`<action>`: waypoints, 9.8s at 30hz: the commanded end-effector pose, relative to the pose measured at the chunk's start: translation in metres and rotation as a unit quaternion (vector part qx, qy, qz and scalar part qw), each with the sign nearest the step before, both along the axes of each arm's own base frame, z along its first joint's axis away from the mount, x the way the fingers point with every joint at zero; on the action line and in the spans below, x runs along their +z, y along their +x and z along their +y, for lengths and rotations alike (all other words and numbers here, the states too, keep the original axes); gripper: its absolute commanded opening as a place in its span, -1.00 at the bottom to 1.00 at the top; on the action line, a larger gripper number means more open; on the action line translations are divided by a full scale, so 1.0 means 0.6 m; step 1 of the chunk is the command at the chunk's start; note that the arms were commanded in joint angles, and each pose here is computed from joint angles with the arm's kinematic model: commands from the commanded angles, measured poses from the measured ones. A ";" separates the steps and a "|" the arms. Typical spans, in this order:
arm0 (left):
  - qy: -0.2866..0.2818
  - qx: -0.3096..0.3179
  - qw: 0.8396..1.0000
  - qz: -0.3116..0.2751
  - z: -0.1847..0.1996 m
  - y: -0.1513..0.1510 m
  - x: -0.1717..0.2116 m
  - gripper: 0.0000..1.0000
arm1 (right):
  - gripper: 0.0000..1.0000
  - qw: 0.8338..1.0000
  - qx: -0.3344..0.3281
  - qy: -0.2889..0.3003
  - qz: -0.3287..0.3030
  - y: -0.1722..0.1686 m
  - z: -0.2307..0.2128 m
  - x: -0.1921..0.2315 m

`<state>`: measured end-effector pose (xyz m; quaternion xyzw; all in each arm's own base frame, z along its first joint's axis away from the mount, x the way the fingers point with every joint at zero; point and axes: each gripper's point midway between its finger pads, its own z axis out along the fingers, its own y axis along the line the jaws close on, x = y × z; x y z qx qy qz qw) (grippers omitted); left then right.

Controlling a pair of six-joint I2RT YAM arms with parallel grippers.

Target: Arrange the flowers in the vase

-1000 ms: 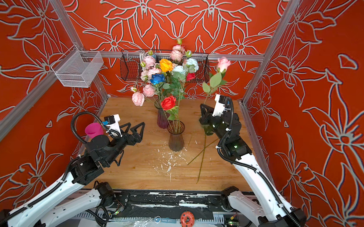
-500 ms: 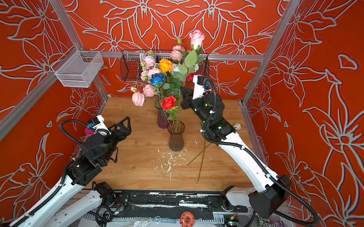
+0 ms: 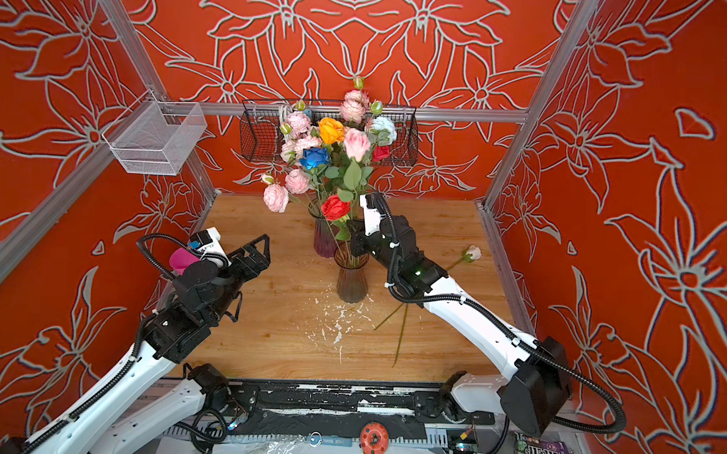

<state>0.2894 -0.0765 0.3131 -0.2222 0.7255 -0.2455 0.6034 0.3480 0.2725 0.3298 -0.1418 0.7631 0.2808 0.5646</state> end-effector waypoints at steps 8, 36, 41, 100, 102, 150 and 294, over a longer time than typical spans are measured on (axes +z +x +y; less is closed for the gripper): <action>-0.014 -0.011 1.000 -0.005 -0.006 0.004 0.009 0.96 | -0.17 0.996 -0.030 -0.068 0.050 -0.024 -0.039 -0.041; -0.038 -0.212 0.976 0.032 -0.144 0.022 -0.004 0.90 | 0.00 0.950 -0.286 -0.077 0.098 -0.105 -0.310 -0.185; -0.027 -0.275 0.960 0.041 -0.201 0.008 -0.013 0.87 | -0.01 0.938 -0.253 -0.051 0.232 -0.081 -0.316 -0.284; 0.030 -0.415 0.905 0.084 -0.319 -0.024 -0.050 0.89 | -0.86 0.891 -0.256 -0.059 0.371 0.038 -0.303 -0.406; 0.029 -0.416 0.905 0.084 -0.320 -0.025 -0.050 0.89 | -0.88 0.900 -0.250 -0.045 0.355 0.038 -0.299 -0.384; 0.063 -0.354 0.932 0.043 -0.272 -0.019 -0.020 0.96 | -1.00 0.974 -0.153 0.162 0.041 -0.052 -0.277 -0.003; -0.057 0.042 0.997 -0.025 0.056 0.002 0.023 0.96 | -0.26 0.992 -0.072 -0.011 -0.100 -0.017 -0.079 0.111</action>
